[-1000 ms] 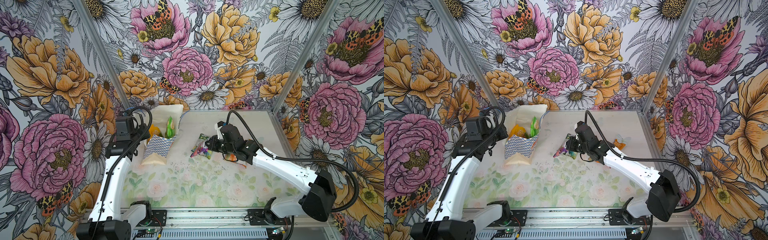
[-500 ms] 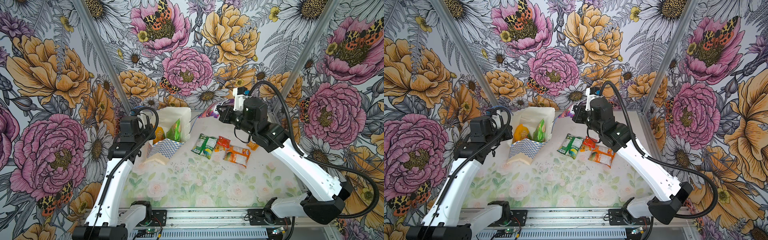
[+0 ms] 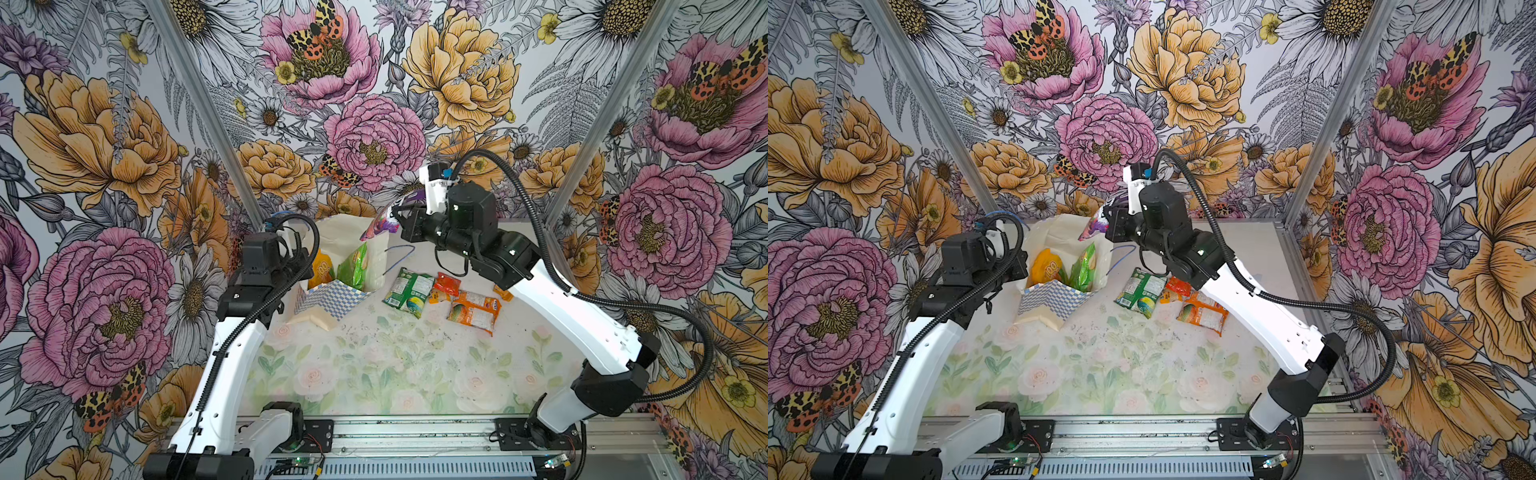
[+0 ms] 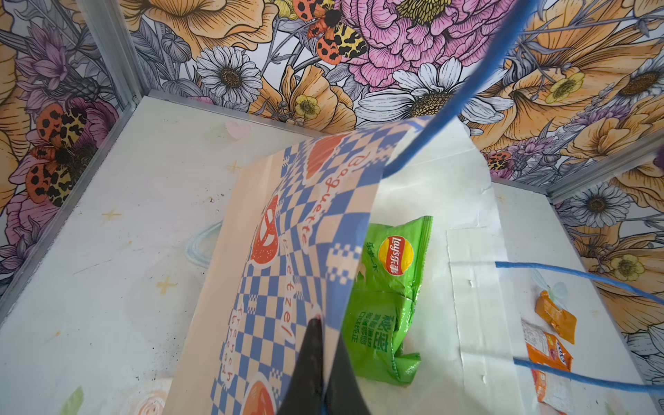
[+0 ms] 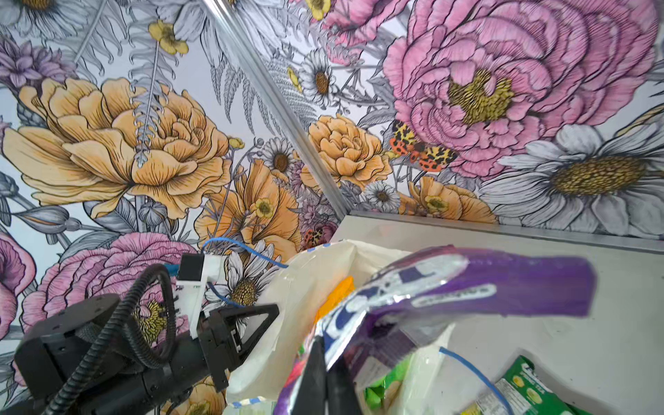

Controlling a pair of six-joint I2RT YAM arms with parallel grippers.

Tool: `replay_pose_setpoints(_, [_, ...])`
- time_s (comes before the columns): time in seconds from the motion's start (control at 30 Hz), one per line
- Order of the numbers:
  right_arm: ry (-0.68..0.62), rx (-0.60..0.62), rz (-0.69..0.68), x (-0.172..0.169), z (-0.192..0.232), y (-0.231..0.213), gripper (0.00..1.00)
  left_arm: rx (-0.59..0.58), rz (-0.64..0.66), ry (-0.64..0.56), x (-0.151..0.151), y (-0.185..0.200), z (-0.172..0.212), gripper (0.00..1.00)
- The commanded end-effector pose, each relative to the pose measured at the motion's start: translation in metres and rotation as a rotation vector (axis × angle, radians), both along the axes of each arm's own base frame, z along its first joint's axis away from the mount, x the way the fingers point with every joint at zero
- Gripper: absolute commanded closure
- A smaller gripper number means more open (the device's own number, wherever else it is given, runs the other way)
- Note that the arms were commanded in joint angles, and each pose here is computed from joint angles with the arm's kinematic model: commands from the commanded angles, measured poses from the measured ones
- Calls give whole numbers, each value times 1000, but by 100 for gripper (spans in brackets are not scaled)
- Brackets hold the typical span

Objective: Place the snacks into the paper bag
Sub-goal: 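Carry the purple bag over the paper bag and lower it inside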

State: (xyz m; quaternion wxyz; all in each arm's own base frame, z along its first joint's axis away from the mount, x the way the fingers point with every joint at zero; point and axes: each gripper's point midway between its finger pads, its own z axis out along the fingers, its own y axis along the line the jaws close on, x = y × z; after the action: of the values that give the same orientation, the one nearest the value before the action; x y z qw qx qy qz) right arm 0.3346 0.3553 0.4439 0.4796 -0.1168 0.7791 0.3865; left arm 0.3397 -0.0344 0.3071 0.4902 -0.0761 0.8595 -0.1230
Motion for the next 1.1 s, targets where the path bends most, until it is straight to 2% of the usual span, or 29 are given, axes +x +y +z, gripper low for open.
replay_pose_setpoints(0.0, [-24,17,80,-9,8,21,100,-7,-54,-92,-1,-10,22,100])
replay_pose_setpoints(0.47, [90,-23,201,-1,-48,82,100,-18,-78,-107,-2,-15,26,100])
replay_pose_setpoints(1.07, [104,-32,284,9,-83,143,100,-19,-90,-117,-3,-17,28,100])
